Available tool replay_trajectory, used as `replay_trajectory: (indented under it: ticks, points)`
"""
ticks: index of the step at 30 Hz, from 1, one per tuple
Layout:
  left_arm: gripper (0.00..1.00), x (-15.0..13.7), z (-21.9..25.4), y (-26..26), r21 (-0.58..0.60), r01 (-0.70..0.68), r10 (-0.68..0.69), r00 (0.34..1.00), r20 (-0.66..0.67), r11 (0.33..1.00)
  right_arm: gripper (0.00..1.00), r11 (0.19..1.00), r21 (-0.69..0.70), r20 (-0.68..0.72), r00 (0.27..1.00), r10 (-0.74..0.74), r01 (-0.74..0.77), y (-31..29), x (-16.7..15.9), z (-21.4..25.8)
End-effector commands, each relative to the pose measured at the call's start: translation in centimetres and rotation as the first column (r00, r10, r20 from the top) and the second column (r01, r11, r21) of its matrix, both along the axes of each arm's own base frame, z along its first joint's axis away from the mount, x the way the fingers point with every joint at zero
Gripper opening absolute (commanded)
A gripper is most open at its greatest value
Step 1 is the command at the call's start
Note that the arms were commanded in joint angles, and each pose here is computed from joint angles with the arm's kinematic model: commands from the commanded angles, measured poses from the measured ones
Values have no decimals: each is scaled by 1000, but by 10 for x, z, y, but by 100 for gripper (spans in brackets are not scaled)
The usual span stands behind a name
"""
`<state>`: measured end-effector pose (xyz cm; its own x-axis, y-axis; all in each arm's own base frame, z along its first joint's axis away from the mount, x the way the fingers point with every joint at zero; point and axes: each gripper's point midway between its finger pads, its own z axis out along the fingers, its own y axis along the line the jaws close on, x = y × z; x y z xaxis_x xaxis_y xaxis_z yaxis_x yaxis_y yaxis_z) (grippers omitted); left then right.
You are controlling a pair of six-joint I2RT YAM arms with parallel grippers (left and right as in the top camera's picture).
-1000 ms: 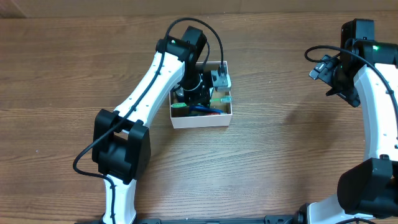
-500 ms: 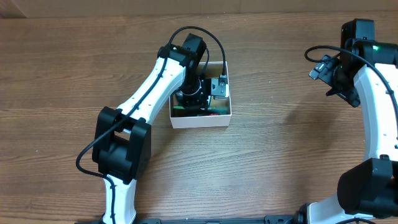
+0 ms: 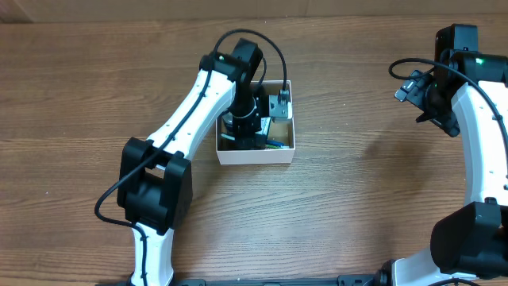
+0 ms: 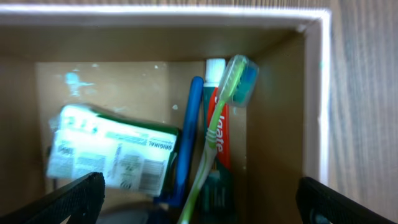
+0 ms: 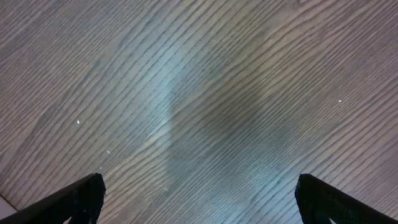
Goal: Pack container
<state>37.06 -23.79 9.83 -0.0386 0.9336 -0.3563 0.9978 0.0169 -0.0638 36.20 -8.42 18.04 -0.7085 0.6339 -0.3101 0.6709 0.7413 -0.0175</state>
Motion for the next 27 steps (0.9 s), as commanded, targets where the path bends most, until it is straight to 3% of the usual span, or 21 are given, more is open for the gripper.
replay_trajectory:
  ticks: [1, 6, 11, 13, 17, 21, 27]
  points:
    - [100, 12, 65, -24, -81, -32, 40, 994, 102, 996, 100, 1000, -2, 21, 1000, -4, 4, 0, 1, 5]
    - [100, 7, 136, -43, -147, -42, 70, 979, 190, 988, 100, 1000, -2, 21, 1000, -4, 4, 0, 1, 5]
    - [100, 9, 194, -29, -205, -298, 338, 919, 203, 932, 100, 1000, -2, 21, 1000, -4, 4, 0, 1, 5]
    - [100, 10, 216, -11, -226, -446, 489, 850, 196, 866, 100, 1000, -2, 21, 1000, -4, 4, 0, 1, 5]
    - [100, 1, 257, 49, -272, -694, 744, 645, 176, 666, 100, 1000, -2, 21, 1000, -4, 4, 0, 1, 5]
    - [100, -24, 283, 112, -276, -818, 864, 473, 174, 504, 100, 1000, -2, 21, 1000, -4, 4, 0, 1, 5]
    - [100, -68, 297, 169, -275, -900, 940, 309, 143, 338, 100, 1000, -2, 21, 1000, -4, 4, 0, 1, 5]
